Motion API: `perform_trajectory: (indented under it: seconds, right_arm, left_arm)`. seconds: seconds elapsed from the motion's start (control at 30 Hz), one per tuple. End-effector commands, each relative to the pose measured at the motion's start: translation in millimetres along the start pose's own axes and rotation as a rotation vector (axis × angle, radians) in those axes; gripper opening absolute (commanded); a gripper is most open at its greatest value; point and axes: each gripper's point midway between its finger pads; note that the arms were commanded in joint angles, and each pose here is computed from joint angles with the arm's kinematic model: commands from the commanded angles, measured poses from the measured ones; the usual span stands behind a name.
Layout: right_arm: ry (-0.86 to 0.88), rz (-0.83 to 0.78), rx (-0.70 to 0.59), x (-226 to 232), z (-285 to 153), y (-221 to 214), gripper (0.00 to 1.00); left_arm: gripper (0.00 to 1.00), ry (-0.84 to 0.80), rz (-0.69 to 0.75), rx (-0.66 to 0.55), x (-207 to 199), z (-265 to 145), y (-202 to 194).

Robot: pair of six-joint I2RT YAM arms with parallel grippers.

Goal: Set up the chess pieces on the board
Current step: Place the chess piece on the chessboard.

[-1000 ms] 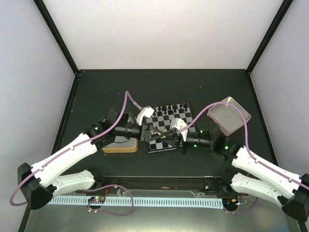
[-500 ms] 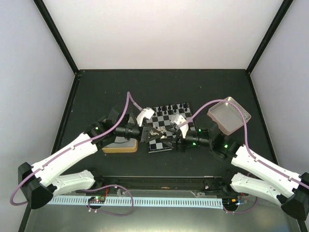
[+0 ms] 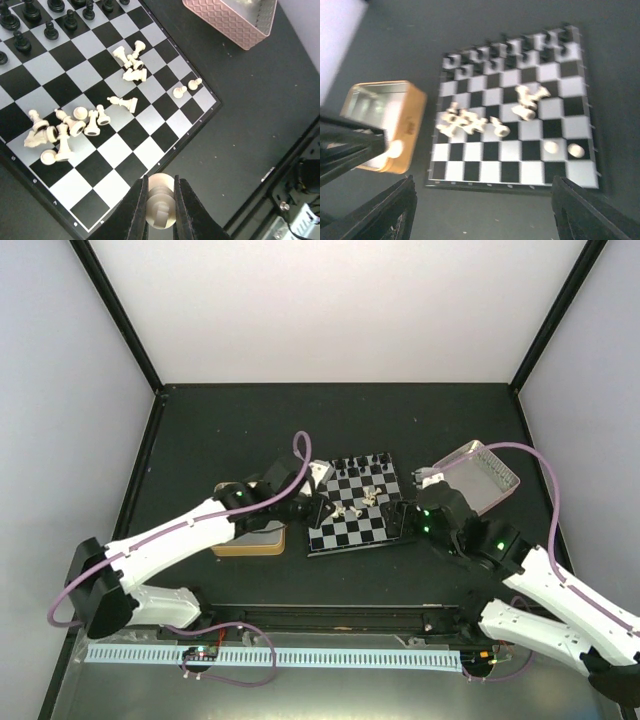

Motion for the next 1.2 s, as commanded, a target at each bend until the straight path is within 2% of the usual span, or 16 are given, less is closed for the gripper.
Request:
perform_trajectory:
  seconds: [0.0, 0.13, 0.37, 0.6, 0.97, 1.17]
  right_arm:
    - [-0.282, 0.201, 0.026, -57, -2, -25, 0.75]
    - [-0.340, 0.269, -0.001, -76, 4, -33, 0.74]
    - [-0.373, 0.305, -0.032, -93, 7, -37, 0.74]
    - [-0.390, 0.295, -0.047, -102, 5, -47, 0.74]
    - [-0.404, 0.265, -0.046, -108, 7, -55, 0.74]
    - [-0.406, 0.256, -0.043, -108, 9, -55, 0.74]
  left_arm:
    - [0.01, 0.116, 0.094, -0.048, -2, 16, 9]
    - [0.02, 0.194, 0.166, -0.073, -2, 39, -1]
    - [0.02, 0.232, 0.239, -0.015, -15, 81, -27]
    - [0.01, 0.240, 0.231, 0.041, -20, 115, -39]
    - [0.02, 0.241, 0.225, 0.113, -17, 146, -53]
    - [0.02, 0.250, 0.229, 0.114, -18, 155, -50]
Point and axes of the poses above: each gripper's point midway between its finger pads, its own z axis out along the fingers, its own x axis along the line the jaws close on, y = z × x, and after that the axes turned 9 degrees about -z, right-handed
